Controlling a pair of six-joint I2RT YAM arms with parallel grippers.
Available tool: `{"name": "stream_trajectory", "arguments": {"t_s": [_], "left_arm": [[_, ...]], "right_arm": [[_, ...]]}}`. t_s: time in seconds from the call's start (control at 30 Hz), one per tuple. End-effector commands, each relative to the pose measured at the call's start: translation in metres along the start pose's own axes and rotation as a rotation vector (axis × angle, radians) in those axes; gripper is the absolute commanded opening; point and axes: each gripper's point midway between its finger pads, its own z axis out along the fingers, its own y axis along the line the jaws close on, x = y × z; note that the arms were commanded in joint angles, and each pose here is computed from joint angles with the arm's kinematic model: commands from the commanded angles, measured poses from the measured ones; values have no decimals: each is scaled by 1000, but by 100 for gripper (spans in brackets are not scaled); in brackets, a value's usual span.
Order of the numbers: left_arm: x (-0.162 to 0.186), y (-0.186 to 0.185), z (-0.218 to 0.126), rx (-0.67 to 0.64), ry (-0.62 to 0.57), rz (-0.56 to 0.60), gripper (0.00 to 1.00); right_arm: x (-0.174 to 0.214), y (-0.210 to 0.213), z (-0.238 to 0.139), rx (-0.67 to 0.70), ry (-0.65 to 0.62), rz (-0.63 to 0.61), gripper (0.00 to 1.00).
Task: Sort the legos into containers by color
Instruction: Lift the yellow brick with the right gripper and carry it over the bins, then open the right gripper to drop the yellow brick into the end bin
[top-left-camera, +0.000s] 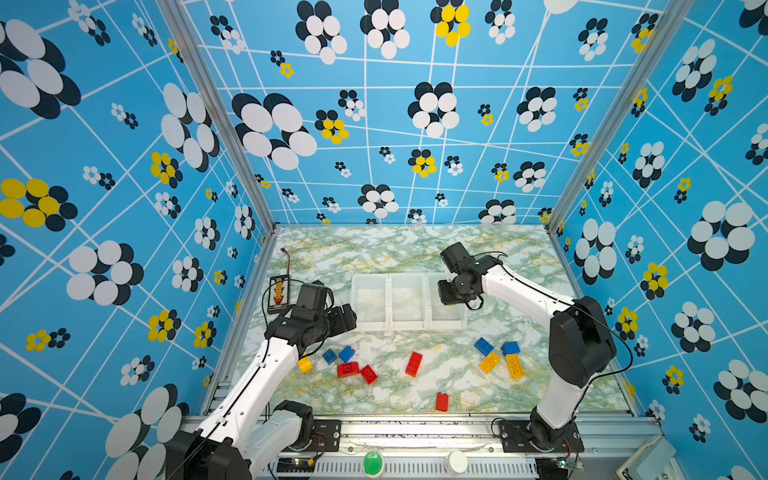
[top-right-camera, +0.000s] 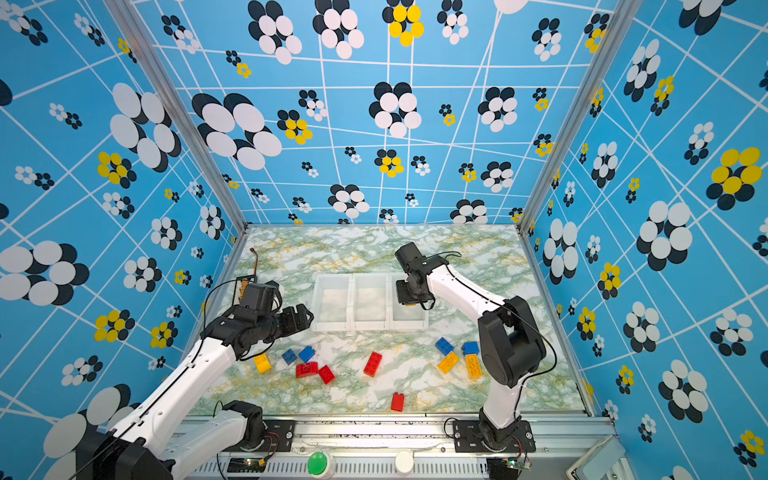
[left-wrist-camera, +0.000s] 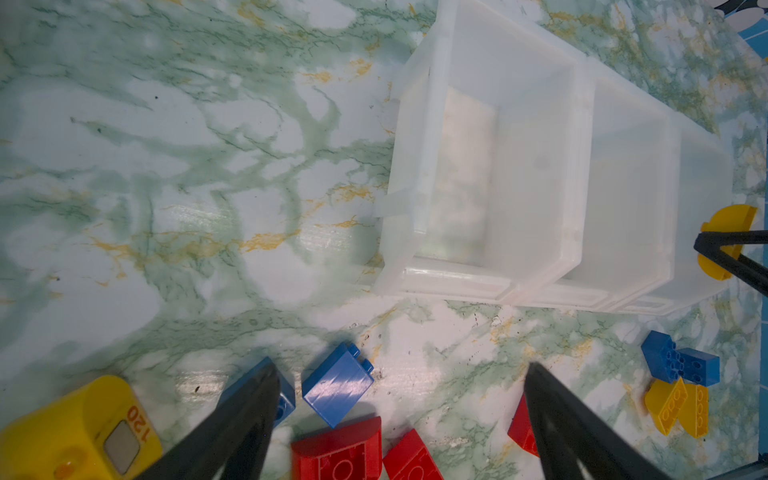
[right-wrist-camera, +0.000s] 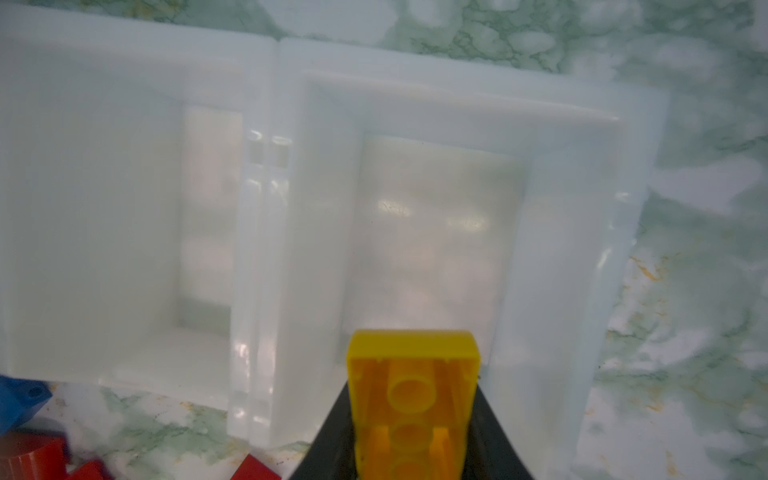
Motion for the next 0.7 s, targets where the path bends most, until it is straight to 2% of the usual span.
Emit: {"name": "stream_trajectory", "arguments": {"t_s": [0.0, 0.2, 0.33, 0.67], "left_arm": [[8, 8, -4, -23, 13, -12, 94], [12, 11, -7, -34, 24, -14, 95], [15, 12, -6, -37, 41, -15, 95], [24, 13, -3, -39, 76, 1, 96]], "right_arm": [[-11, 7, 4, -7, -13, 5, 20], [-15, 8, 8, 5, 5, -8, 40], [-15, 8, 5, 7, 8, -16, 48], [-15, 8, -6, 3, -3, -9, 52]]}}
